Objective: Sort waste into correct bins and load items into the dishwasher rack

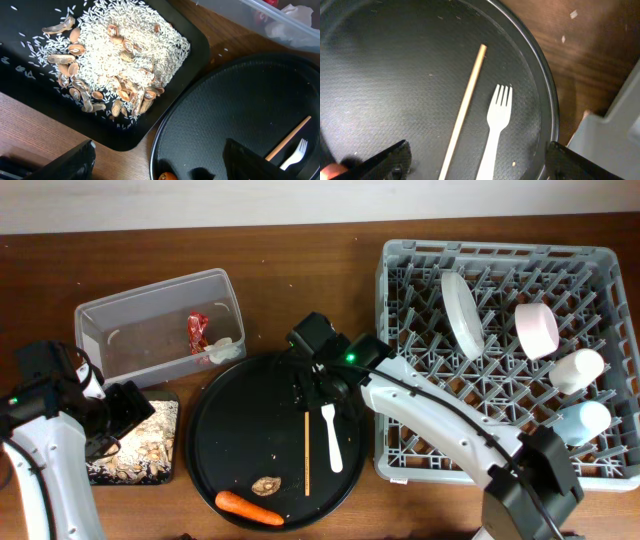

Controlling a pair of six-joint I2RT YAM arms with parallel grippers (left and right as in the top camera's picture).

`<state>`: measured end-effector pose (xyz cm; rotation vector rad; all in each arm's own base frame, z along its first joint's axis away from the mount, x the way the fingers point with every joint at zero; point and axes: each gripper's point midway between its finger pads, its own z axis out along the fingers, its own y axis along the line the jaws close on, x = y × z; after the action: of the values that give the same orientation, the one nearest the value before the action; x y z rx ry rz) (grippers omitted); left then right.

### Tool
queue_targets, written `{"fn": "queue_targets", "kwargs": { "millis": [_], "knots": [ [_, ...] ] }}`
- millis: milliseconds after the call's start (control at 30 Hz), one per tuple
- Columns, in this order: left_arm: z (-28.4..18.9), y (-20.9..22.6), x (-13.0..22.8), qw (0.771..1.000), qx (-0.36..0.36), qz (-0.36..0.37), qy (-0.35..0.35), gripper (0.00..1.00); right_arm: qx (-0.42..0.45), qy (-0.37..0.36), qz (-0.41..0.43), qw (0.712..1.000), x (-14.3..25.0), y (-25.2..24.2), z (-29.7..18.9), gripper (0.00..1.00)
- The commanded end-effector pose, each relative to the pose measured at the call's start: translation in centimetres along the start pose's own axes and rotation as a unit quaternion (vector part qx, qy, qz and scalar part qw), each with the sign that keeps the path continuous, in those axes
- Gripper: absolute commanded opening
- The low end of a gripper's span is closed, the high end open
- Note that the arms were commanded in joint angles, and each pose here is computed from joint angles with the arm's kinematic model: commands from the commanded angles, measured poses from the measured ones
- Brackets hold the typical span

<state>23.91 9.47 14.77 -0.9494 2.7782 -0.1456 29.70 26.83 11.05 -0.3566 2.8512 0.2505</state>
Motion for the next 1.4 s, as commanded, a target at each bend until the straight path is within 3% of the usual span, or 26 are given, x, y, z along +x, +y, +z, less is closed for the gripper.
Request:
{"fn": "queue_targets", "kwargs": {
  "millis": [0, 467, 600, 833, 1367],
  "knots": [
    [-0.1, -0.1, 0.2, 1.0, 0.006, -0.008, 0.0, 0.81, 0.03, 0.029, 0.041, 0.998, 1.6, -1.4, 3.4, 0.86],
    [-0.1, -0.1, 0.2, 1.0, 0.006, -0.008, 0.0, 0.81, 0.063, 0.08, 0.072, 0.992, 3.7, -2.5, 10.1, 0.79],
    [-0.1, -0.1, 0.2, 1.0, 0.006, -0.008, 0.0, 0.81, 0.06, 0.071, 0.072, 0.993, 3.3, -2.4, 10.4, 0.78],
    [-0.1, -0.1, 0.2, 1.0, 0.006, -0.008, 0.0, 0.81, 0.062, 0.066, 0.076, 0.993, 3.1, -2.5, 10.4, 0.63],
    [-0.1, -0.1, 0.2, 1.0, 0.006, -0.008, 0.0, 0.81, 0.062, 0.051, 0.088, 0.993, 2.2, -3.1, 10.6, 0.59]
  ]
}}
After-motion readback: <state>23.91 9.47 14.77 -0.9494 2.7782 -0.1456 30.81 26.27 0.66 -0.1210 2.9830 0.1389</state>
